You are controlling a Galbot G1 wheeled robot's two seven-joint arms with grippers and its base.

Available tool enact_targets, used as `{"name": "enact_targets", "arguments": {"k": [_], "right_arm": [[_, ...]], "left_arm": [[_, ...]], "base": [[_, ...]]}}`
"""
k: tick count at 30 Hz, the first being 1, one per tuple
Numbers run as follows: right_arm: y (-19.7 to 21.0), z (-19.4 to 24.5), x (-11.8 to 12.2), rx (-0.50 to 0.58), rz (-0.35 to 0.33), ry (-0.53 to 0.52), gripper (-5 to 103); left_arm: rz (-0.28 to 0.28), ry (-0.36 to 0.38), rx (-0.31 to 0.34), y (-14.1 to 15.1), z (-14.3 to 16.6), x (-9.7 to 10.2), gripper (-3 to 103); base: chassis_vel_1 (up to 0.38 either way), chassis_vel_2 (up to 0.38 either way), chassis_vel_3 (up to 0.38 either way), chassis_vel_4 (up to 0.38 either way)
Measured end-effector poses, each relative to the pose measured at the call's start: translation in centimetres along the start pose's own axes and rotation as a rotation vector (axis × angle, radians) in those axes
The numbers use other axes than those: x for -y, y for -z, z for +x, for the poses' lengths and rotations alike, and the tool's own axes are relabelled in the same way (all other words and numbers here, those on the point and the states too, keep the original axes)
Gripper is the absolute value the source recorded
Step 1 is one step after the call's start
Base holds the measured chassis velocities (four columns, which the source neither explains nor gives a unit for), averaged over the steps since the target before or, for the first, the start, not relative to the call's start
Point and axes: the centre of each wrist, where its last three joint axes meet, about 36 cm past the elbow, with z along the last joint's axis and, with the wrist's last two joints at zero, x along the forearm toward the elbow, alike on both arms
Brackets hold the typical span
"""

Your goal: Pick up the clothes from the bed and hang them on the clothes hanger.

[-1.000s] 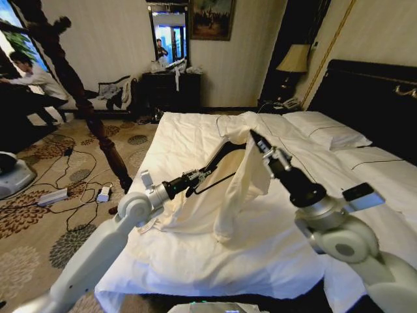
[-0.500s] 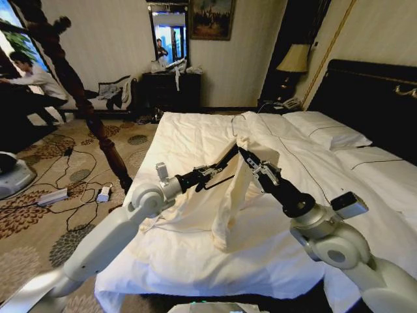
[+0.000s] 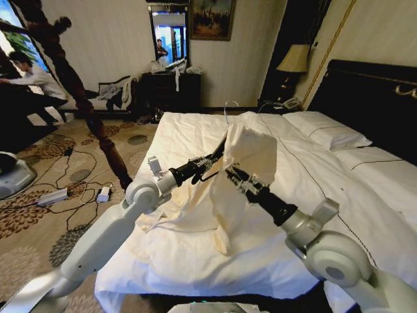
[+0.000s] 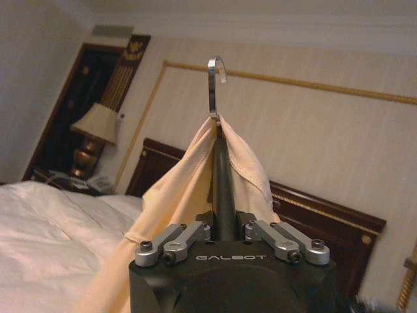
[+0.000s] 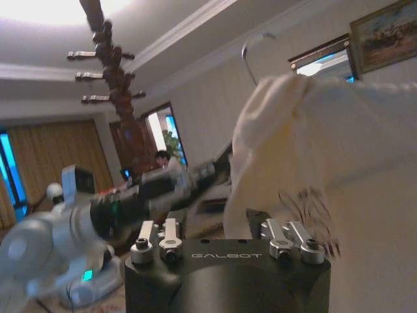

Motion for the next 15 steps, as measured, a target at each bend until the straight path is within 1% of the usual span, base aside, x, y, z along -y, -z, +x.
{"name": "enact_targets", "arguments": {"k": [1, 2, 3, 4, 5, 6, 8, 9, 11, 12, 13, 14, 15], "right_arm": [[-0.1, 0.1, 0.0, -0.001, 0.016, 0.001, 56], [-0.1, 0.1, 0.0, -0.001, 0.016, 0.001, 56], [0.1, 0.1, 0.1, 0.013, 0.049, 0.000, 61], [0.1, 0.1, 0.1, 0.013, 0.049, 0.000, 61], [0.6, -0.1, 0.7, 0.038, 0.102, 0.004, 67], [2.4, -0.8, 4.0, 0.140, 0.215, 0.084, 78], [3.1, -0.9, 5.1, 0.184, 0.232, 0.143, 89], [3.1, -0.9, 5.1, 0.184, 0.232, 0.143, 89], [3.8, -1.1, 6.4, 0.235, 0.228, 0.249, 97], [4.2, -1.2, 7.2, 0.245, 0.221, 0.334, 99], [4.8, -1.4, 8.5, 0.239, 0.228, 0.446, 99], [5.3, -1.4, 9.7, 0.223, 0.246, 0.513, 100], [5.9, -1.4, 10.8, 0.207, 0.259, 0.549, 100]], "left_arm": [[-0.003, 0.004, 0.007, 0.3, 0.2, -0.3, 16], [-0.003, 0.004, 0.007, 0.3, 0.2, -0.3, 16], [-0.012, 0.011, 0.011, 0.9, 0.7, -0.9, 16], [-0.012, 0.011, 0.011, 0.9, 0.7, -0.9, 16], [-0.023, 0.016, 0.011, 1.4, 1.4, -1.5, 16], [-0.052, 0.012, -0.016, 2.9, 4.1, -3.0, 16], [-0.064, -0.014, -0.029, 3.3, 5.2, -3.6, 16], [-0.064, -0.014, -0.029, 3.3, 5.2, -3.6, 16], [-0.085, -0.080, -0.046, 4.0, 6.6, -4.6, 16], [-0.087, -0.138, -0.053, 4.2, 7.4, -5.4, 16], [-0.072, -0.261, -0.061, 4.4, 8.3, -6.8, 16], [-0.068, -0.353, -0.073, 4.5, 9.1, -7.9, 16], [-0.067, -0.395, -0.089, 4.7, 9.8, -8.8, 16]], "base": [[0.000, 0.000, 0.000, 0.000], [0.000, 0.000, 0.000, 0.000], [0.000, 0.000, 0.000, 0.000], [0.000, 0.000, 0.000, 0.000], [0.000, 0.000, 0.000, 0.000], [0.000, 0.000, 0.000, 0.000], [0.000, 0.000, 0.000, 0.000], [0.000, 0.000, 0.000, 0.000], [0.000, 0.000, 0.000, 0.000], [0.000, 0.000, 0.000, 0.000], [0.000, 0.000, 0.000, 0.000], [0.000, 0.000, 0.000, 0.000], [0.000, 0.000, 0.000, 0.000]]}}
